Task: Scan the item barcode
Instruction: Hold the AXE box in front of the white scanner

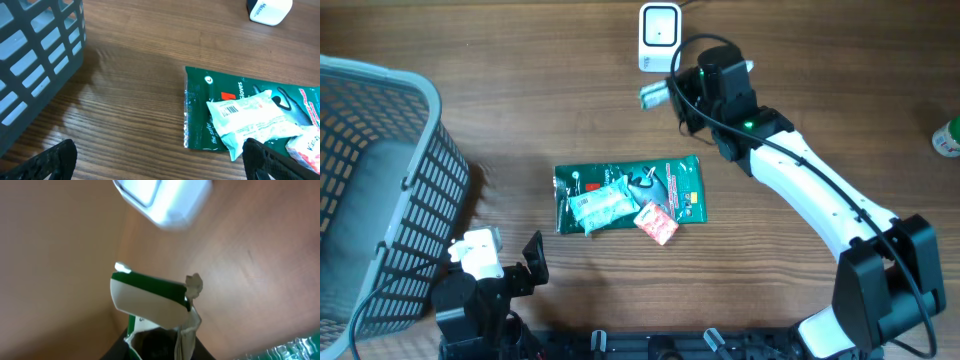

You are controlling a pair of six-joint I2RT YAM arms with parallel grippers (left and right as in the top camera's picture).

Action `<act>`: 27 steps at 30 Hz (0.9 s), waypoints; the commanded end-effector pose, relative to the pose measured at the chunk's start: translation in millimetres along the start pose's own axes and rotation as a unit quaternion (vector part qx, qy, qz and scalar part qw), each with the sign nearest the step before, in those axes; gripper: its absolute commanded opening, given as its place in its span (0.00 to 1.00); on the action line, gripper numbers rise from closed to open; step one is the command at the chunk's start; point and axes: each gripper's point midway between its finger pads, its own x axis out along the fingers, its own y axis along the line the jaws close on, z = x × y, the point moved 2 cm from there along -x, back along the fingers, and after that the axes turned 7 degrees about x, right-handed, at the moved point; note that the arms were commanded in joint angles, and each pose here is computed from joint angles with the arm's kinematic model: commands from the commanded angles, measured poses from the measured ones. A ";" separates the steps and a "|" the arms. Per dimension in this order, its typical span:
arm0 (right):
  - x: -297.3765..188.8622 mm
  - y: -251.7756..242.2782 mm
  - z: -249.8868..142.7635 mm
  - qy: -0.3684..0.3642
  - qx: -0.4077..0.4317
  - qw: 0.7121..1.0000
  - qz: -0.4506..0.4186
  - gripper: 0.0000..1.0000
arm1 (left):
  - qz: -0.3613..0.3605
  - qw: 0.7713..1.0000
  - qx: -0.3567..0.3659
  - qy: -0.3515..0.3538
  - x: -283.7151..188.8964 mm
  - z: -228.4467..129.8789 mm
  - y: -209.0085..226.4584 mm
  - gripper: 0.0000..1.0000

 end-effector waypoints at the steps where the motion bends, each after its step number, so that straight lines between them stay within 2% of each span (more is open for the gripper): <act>1: 22.3 17.6 33.2 -0.112 -0.026 0.992 0.058 0.05 | 0.004 1.000 -0.005 -0.005 -0.6 1.3 1.4 1.00; 7: 80.7 35.0 38.9 -0.136 -0.103 0.966 0.196 0.04 | 0.004 1.000 -0.005 -0.005 -0.6 1.3 1.4 1.00; 10: 99.2 39.9 47.5 -0.167 -0.161 0.929 0.289 0.05 | 0.004 1.000 -0.005 -0.005 -0.6 1.3 1.4 1.00; 18: 152.4 52.6 61.4 -0.132 -0.180 0.920 0.322 0.04 | 0.004 1.000 -0.005 -0.005 -0.6 1.3 1.4 1.00; 22: 178.0 50.9 73.5 -0.112 -0.166 0.937 0.287 0.04 | 0.004 1.000 -0.005 -0.005 -0.6 1.3 1.4 1.00; 24: 186.0 45.7 71.9 -0.088 -0.163 0.939 0.290 0.04 | 0.004 1.000 -0.005 -0.005 -0.6 1.3 1.4 1.00; 27: 189.9 39.7 72.6 -0.091 -0.181 0.940 0.275 0.04 | 0.004 1.000 -0.005 -0.005 -0.6 1.3 1.4 1.00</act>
